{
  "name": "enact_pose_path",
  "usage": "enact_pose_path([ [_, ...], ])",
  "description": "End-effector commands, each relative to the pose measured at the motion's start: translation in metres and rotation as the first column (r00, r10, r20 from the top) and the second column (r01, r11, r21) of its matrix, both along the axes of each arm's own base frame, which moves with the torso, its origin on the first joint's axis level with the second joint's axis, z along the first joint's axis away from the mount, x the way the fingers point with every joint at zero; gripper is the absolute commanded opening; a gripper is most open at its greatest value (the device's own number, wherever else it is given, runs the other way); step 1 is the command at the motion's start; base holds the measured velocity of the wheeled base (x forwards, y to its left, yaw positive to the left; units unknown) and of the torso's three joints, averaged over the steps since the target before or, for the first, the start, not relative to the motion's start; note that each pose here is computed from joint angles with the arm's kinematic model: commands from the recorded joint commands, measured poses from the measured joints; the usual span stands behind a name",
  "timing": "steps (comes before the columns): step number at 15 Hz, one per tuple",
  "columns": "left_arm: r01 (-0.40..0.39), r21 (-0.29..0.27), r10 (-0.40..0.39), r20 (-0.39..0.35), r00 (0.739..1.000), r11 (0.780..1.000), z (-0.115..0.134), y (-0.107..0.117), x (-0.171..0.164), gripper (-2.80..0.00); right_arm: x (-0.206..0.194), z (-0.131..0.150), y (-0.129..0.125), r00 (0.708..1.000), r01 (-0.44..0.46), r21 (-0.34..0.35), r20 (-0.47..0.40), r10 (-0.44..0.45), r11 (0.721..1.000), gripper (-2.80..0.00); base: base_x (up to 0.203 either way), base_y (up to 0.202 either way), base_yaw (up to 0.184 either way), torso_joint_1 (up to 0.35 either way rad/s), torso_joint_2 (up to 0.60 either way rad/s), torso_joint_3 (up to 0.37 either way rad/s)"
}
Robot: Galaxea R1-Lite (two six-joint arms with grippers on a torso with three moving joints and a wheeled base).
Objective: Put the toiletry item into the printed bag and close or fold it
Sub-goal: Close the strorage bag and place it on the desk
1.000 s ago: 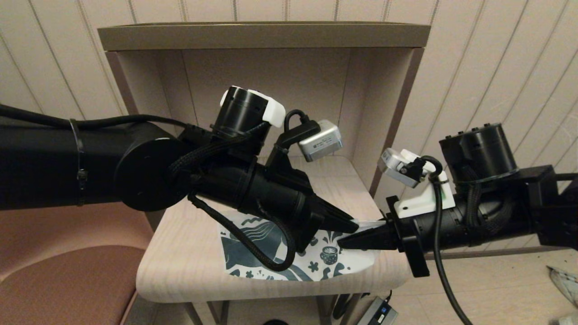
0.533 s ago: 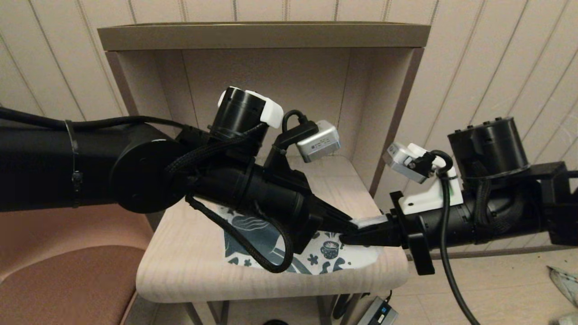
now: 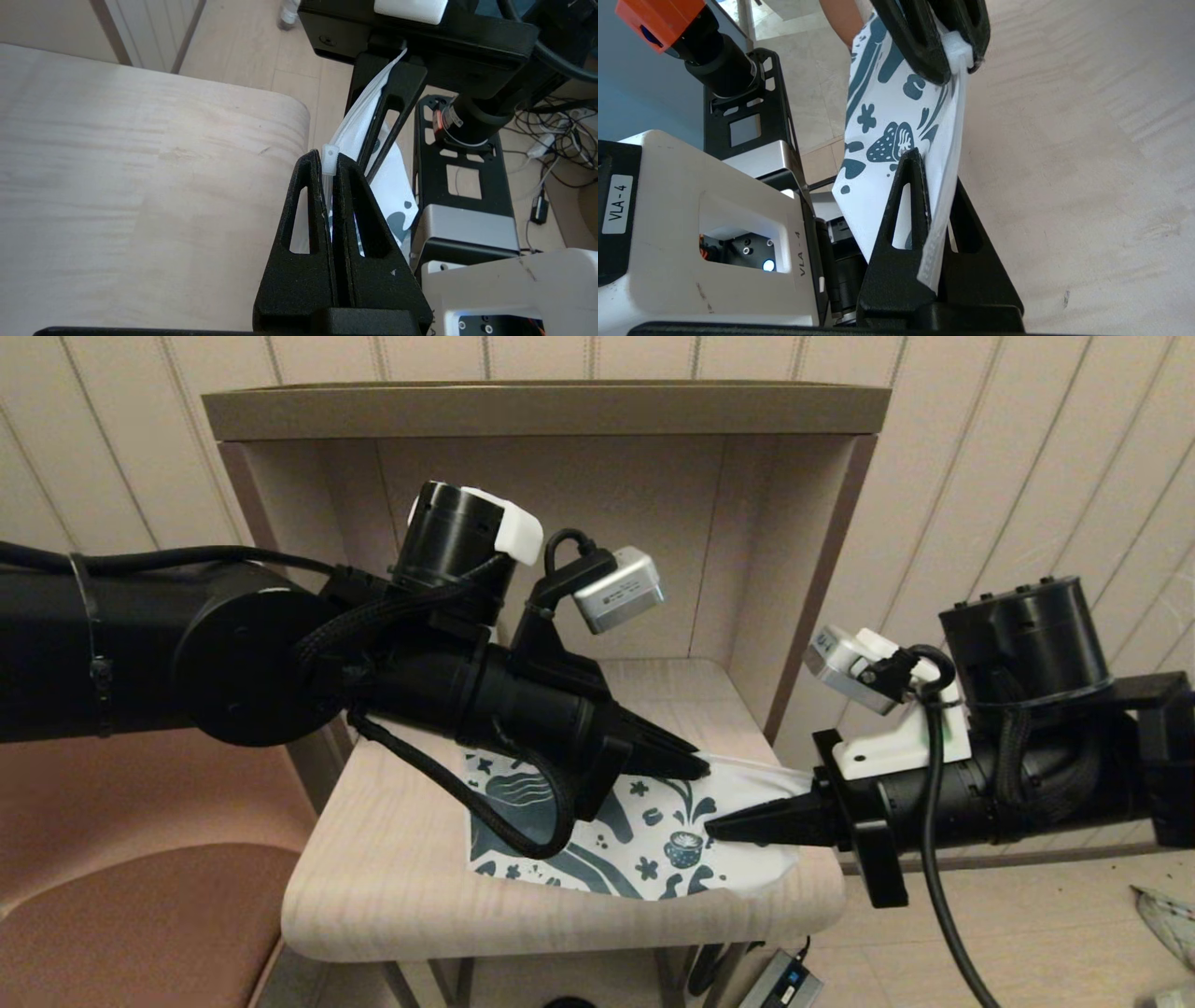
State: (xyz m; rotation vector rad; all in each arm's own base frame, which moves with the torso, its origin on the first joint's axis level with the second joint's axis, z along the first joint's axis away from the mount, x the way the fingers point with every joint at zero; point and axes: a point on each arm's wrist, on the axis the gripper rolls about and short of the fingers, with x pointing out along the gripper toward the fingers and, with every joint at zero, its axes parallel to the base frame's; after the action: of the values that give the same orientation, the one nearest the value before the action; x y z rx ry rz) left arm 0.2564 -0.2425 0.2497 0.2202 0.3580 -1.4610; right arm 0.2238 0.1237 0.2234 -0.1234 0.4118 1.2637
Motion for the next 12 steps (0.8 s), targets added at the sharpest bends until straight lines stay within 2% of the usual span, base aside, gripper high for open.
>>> enact_pose_path([
  [1, 0.002, -0.003, -0.002, 0.003, 1.000, 1.000, 0.001, 0.002, -0.001, -2.80, -0.002, 0.002, -0.001, 1.000, -0.005, 0.005, 0.006, 0.005, 1.000, -2.80, 0.000, 0.000, 0.000, 0.000, 0.00, 0.000],
  [8, -0.021, 0.028, 0.021, 0.008, 1.000, 0.999, -0.009, 0.017, 0.003, -2.80, -0.016, 0.018, -0.008, 0.998, -0.003, 0.030, 0.059, 0.001, 1.000, -2.80, 0.000, 0.000, 0.000, 0.000, 0.00, 0.000],
  [12, -0.028, 0.015, 0.027, 0.025, 0.999, 0.999, -0.003, 0.021, 0.002, -2.80, -0.019, 0.020, -0.009, 0.998, -0.008, 0.036, 0.065, 0.006, 0.999, -2.80, 0.000, 0.000, 0.000, 0.000, 0.00, 0.000],
])
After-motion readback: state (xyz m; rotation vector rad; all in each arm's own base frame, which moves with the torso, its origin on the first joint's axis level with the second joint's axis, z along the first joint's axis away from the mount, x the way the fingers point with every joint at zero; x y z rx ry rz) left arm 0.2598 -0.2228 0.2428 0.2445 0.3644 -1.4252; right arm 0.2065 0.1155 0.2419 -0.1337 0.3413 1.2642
